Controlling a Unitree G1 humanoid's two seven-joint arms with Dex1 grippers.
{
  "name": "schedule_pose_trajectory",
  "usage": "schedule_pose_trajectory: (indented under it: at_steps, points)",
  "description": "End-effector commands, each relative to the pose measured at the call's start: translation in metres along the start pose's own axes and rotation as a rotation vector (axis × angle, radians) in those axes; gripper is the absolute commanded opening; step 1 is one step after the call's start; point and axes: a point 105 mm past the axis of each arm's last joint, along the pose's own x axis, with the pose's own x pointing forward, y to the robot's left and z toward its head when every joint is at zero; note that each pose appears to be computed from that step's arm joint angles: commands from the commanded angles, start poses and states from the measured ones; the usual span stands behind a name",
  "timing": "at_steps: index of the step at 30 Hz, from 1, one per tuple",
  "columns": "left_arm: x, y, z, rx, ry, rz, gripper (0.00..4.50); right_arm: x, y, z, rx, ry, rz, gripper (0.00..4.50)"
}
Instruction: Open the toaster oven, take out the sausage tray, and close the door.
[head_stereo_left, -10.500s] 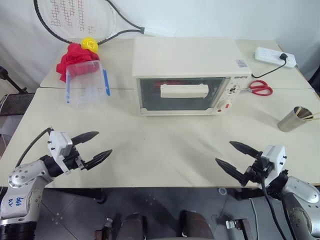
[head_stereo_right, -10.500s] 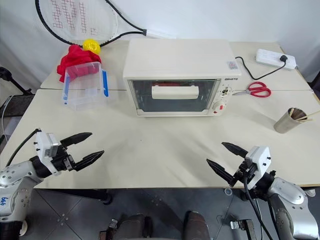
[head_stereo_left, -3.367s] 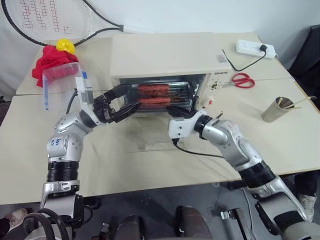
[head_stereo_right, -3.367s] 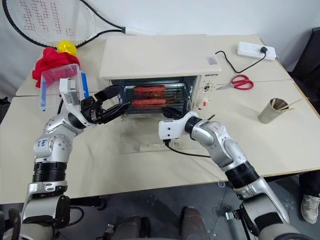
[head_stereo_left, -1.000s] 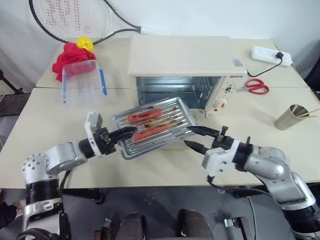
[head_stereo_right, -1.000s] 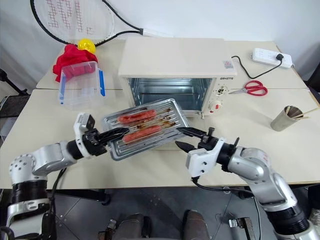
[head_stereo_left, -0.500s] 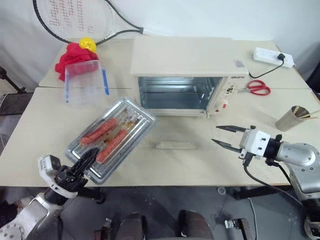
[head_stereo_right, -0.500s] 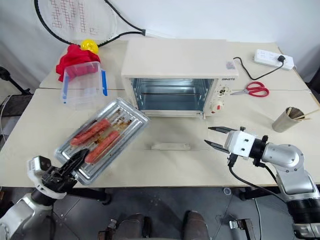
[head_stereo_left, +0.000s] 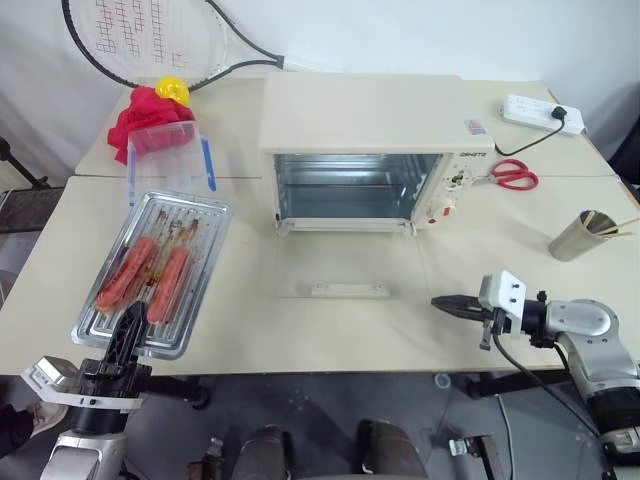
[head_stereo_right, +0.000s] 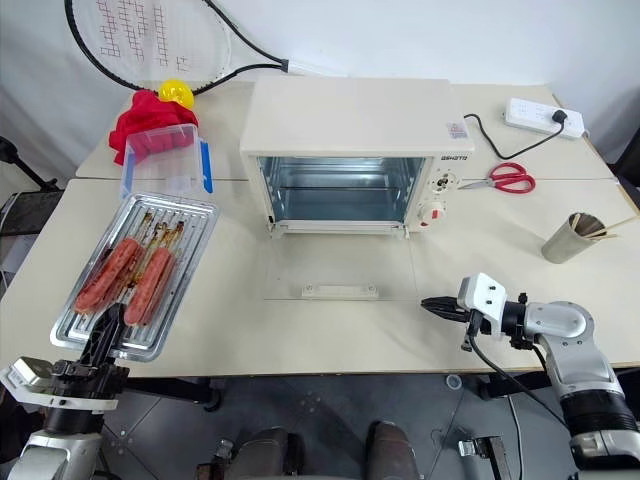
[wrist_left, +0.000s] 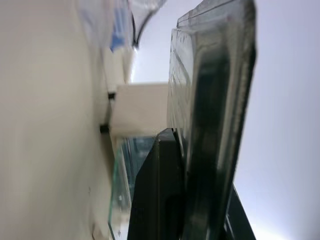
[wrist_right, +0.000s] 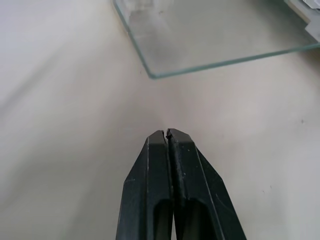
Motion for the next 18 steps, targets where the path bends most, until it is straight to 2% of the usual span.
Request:
schedule_pose_trajectory:
  at_steps: [1,5,9,14,18]
  points:
    - [0.009,-0.015,0.004,0.006,-0.040,-0.054,0.00,0.003,-0.010,0.026,0.027,-0.159,-0.013,0.09]
    - [0.015,-0.016,0.003,-0.006,-0.036,-0.065,0.00,-0.002,-0.021,0.043,0.042,-0.256,-0.062,0.09]
    - [0.016,-0.015,-0.006,-0.009,0.021,-0.064,0.00,-0.008,-0.027,0.071,0.090,-0.352,-0.108,0.09]
    - [0.019,-0.016,0.003,0.013,0.023,-0.072,0.00,-0.017,-0.034,0.108,0.105,-0.476,-0.161,0.09]
    - [0.020,-0.017,0.009,0.046,0.082,-0.079,0.00,-0.026,-0.047,0.147,0.186,-0.594,-0.186,0.09]
